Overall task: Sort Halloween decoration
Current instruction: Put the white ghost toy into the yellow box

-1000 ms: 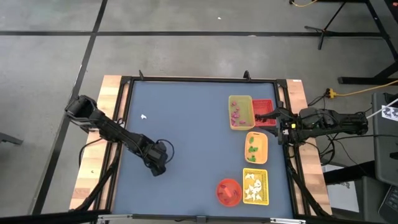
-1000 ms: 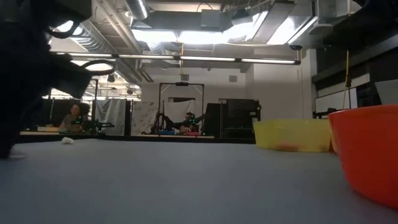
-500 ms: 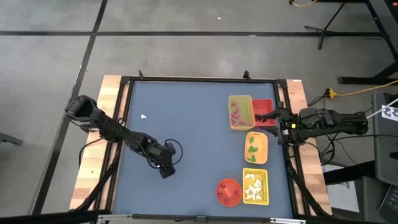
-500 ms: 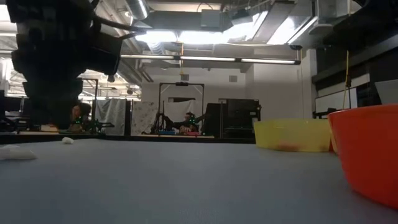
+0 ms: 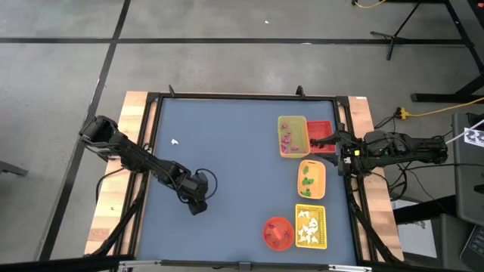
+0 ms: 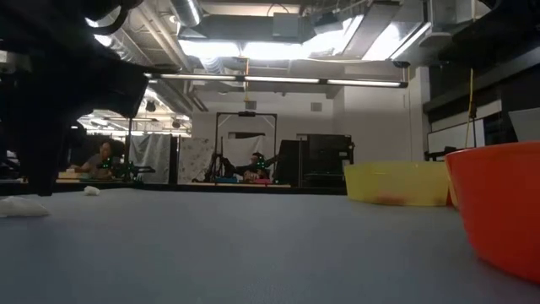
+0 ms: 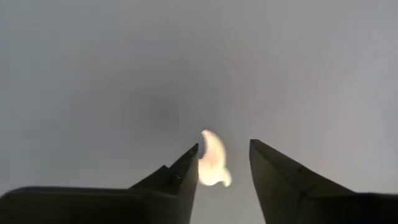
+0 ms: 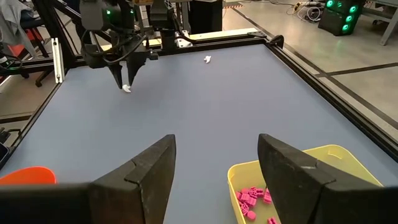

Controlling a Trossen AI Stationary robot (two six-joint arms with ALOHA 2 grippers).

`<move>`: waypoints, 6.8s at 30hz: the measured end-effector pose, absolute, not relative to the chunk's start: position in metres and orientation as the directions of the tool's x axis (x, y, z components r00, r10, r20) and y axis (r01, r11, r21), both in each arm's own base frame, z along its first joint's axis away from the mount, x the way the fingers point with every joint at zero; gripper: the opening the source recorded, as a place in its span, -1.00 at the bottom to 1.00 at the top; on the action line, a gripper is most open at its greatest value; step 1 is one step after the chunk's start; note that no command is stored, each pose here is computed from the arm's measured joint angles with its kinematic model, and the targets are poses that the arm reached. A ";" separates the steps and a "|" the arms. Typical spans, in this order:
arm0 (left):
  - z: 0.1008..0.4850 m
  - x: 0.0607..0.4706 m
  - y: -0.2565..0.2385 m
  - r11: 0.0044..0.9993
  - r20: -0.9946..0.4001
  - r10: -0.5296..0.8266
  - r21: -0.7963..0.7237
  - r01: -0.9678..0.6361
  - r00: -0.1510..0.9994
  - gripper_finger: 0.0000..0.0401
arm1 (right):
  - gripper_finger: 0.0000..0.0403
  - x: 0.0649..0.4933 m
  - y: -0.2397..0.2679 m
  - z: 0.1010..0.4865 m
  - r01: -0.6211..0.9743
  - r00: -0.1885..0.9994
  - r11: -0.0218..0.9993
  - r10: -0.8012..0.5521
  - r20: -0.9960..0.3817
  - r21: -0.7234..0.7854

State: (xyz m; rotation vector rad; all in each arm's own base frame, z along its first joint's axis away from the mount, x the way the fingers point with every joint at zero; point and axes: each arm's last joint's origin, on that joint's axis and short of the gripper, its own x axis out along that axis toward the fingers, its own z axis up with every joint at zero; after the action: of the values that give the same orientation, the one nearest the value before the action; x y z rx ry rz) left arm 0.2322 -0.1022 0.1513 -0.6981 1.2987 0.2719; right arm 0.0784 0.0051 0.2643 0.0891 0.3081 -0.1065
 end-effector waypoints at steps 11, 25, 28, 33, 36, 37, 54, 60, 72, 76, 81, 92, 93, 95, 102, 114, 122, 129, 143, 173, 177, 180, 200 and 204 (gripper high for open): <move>0.139 0.218 -0.115 0.819 -0.962 -0.152 -0.251 -0.516 0.227 -0.06 | 0.12 0.078 0.005 0.264 0.118 0.947 0.990 -0.091 -0.307 0.071; 0.132 0.217 -0.122 0.845 -0.965 -0.076 -0.197 -0.498 0.252 -0.15 | 0.12 0.078 0.005 0.264 0.118 0.947 0.990 -0.091 -0.308 0.071; 0.132 0.217 -0.122 0.845 -0.965 -0.070 -0.193 -0.499 0.254 -0.26 | 0.12 0.078 0.005 0.264 0.118 0.947 0.990 -0.091 -0.308 0.071; 0.132 0.217 -0.122 0.845 -0.964 -0.064 -0.190 -0.500 0.258 -0.44 | 0.12 0.078 0.005 0.264 0.118 0.947 0.990 -0.091 -0.308 0.071; 0.131 0.218 -0.122 0.845 -0.963 -0.061 -0.190 -0.501 0.262 -0.53 | 0.12 0.078 0.005 0.264 0.118 0.947 0.990 -0.091 -0.308 0.071; 0.132 0.218 -0.122 0.844 -0.961 -0.062 -0.194 -0.500 0.268 -0.56 | 0.12 0.078 0.005 0.264 0.118 0.947 0.990 -0.091 -0.307 0.071; 0.134 0.226 -0.124 0.835 -0.932 -0.063 -0.245 -0.493 0.357 -0.23 | 0.12 0.078 0.005 0.264 0.118 0.947 0.990 -0.091 -0.307 0.071; 0.134 0.227 -0.124 0.836 -0.929 -0.044 -0.236 -0.496 0.368 -0.16 | 0.12 0.078 0.005 0.264 0.117 0.947 0.991 -0.090 -0.308 0.071; 0.129 0.227 -0.124 0.839 -0.936 -0.021 -0.207 -0.503 0.350 -0.25 | 0.12 0.078 0.006 0.264 0.101 0.948 0.992 -0.073 -0.309 0.077; 0.127 0.227 -0.124 0.840 -0.939 -0.017 -0.200 -0.504 0.343 -0.34 | 0.12 0.078 0.006 0.264 0.101 0.948 0.992 -0.073 -0.309 0.077; 0.127 0.227 -0.124 0.841 -0.939 -0.014 -0.196 -0.504 0.342 -0.47 | 0.12 0.078 0.006 0.264 0.101 0.948 0.992 -0.073 -0.309 0.077; 0.126 0.226 -0.124 0.843 -0.941 -0.010 -0.190 -0.504 0.339 -0.67 | 0.12 0.078 0.006 0.264 0.101 0.948 0.992 -0.073 -0.309 0.077; 0.126 0.226 -0.124 0.843 -0.941 -0.011 -0.191 -0.503 0.338 -0.69 | 0.12 0.078 0.006 0.264 0.101 0.948 0.992 -0.073 -0.309 0.077; 0.126 0.226 -0.124 0.843 -0.941 -0.012 -0.191 -0.504 0.338 -0.71 | 0.12 0.078 0.006 0.264 0.101 0.948 0.992 -0.073 -0.309 0.077; 0.126 0.227 -0.125 0.842 -0.939 -0.021 -0.202 -0.501 0.344 -0.82 | 0.12 0.078 0.006 0.264 0.101 0.948 0.992 -0.073 -0.309 0.077; 0.126 0.228 -0.126 0.840 -0.938 -0.039 -0.217 -0.497 0.344 -1.00 | 0.12 0.078 0.006 0.264 0.101 0.948 0.992 -0.073 -0.309 0.077; 0.127 0.229 -0.125 0.837 -0.941 -0.047 -0.220 -0.501 0.334 -0.99 | 0.12 0.078 0.006 0.264 0.101 0.948 0.992 -0.073 -0.309 0.077; 0.141 0.246 -0.118 0.832 -0.939 -0.067 -0.238 -0.501 0.336 -0.73 | 0.12 0.078 0.006 0.264 0.101 0.948 0.992 -0.072 -0.309 0.076; 0.173 0.254 -0.091 0.804 -0.991 -0.110 -0.137 -0.578 0.081 -0.29 | 0.12 0.078 0.006 0.264 0.101 0.948 0.992 -0.073 -0.309 0.076; 0.145 0.249 -0.112 0.670 -0.999 0.003 0.028 -0.742 -0.034 -0.30 | 0.12 0.078 0.006 0.264 0.101 0.947 0.992 -0.073 -0.312 0.075; 0.144 0.249 -0.112 0.669 -0.999 0.005 0.032 -0.742 -0.038 -0.30 | 0.12 0.078 0.006 0.264 0.101 0.947 0.992 -0.073 -0.312 0.075; 0.144 0.249 -0.112 0.656 -0.999 0.004 0.031 -0.755 -0.037 -0.30 | 0.12 0.078 0.006 0.264 0.101 0.947 0.992 -0.073 -0.312 0.075; 0.144 0.250 -0.112 0.652 -1.000 -0.002 0.022 -0.758 -0.030 -0.60 | 0.12 0.078 0.006 0.264 0.101 0.947 0.992 -0.072 -0.312 0.076; 0.144 0.249 -0.112 0.653 -1.000 0.000 0.024 -0.757 -0.031 -0.67 | 0.12 0.078 0.006 0.264 0.101 0.947 0.992 -0.073 -0.312 0.076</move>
State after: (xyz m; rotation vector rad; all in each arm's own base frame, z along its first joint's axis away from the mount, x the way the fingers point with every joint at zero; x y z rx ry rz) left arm 0.2494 -0.1122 0.1439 -0.6636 1.4935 0.6844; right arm 0.0783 0.0056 0.2639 0.0913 0.3137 -0.0887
